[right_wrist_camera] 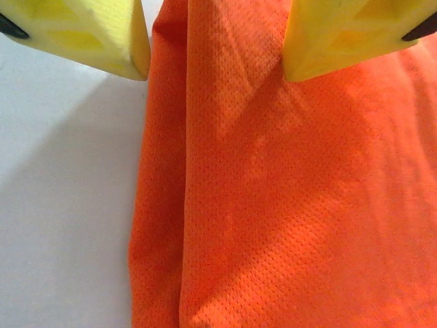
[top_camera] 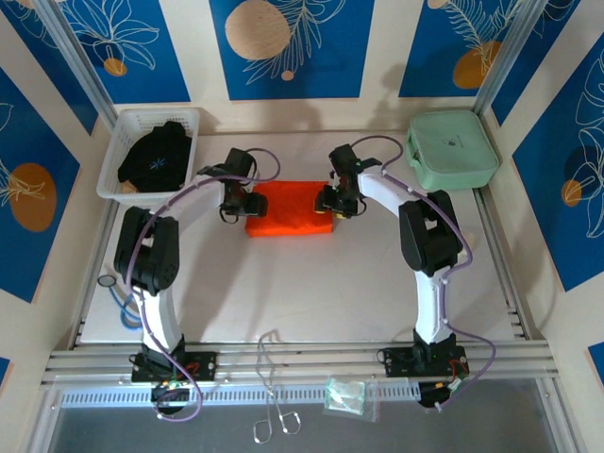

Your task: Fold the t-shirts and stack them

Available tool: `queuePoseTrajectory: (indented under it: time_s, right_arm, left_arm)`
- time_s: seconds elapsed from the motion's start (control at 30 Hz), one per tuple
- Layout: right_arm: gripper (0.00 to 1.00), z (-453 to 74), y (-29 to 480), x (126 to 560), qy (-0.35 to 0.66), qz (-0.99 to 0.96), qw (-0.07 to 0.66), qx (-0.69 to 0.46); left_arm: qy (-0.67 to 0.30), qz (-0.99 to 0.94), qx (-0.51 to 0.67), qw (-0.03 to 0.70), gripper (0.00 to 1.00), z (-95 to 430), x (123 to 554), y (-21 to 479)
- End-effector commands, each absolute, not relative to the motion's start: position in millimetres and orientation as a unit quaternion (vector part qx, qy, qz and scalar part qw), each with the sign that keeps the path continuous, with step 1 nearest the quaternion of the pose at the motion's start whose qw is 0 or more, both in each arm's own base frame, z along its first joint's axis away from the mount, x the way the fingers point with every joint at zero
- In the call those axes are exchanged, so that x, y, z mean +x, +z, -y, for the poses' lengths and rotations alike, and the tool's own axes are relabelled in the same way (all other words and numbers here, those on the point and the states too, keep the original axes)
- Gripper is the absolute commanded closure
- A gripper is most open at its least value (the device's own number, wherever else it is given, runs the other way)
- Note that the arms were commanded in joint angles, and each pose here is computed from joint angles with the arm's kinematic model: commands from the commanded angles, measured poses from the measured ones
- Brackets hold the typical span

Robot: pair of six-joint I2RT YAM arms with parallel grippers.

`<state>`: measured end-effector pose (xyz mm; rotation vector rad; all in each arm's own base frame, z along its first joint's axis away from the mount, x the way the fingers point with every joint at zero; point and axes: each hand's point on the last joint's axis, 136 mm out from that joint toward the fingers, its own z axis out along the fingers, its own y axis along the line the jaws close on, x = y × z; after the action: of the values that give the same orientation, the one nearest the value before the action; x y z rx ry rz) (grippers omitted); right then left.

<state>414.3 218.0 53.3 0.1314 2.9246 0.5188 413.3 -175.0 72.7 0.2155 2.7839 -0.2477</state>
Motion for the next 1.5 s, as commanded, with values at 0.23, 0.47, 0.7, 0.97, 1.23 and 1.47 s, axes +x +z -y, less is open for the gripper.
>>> queuePoseTrajectory:
  time_s: [0.23,0.47,0.7,0.97,1.23,1.47]
  right_arm:
    - [0.68,-216,20,405,0.182,-0.980,0.052,0.059]
    - [1.00,-212,10,418,0.183,-0.980,0.049,0.066]
    - [1.00,-196,13,456,0.184,-0.978,0.064,0.077]
    - [1.00,-187,16,518,0.208,-0.972,0.083,0.076]
    - [1.00,-177,15,570,0.237,-0.961,0.105,0.097]
    - [1.00,-166,12,593,0.270,-0.947,0.121,0.122]
  left_arm:
    - [-0.083,-0.986,0.072,0.129,0.65,181,416,27]
    - [-0.063,-0.988,0.078,0.114,0.75,178,421,10]
    - [-0.021,-0.989,0.104,0.099,0.76,175,449,-1]
    - [0.019,-0.986,0.133,0.102,0.75,178,513,2]
    - [0.031,-0.975,0.127,0.178,0.64,170,571,20]
    - [0.030,-0.961,0.129,0.245,0.63,172,600,42]
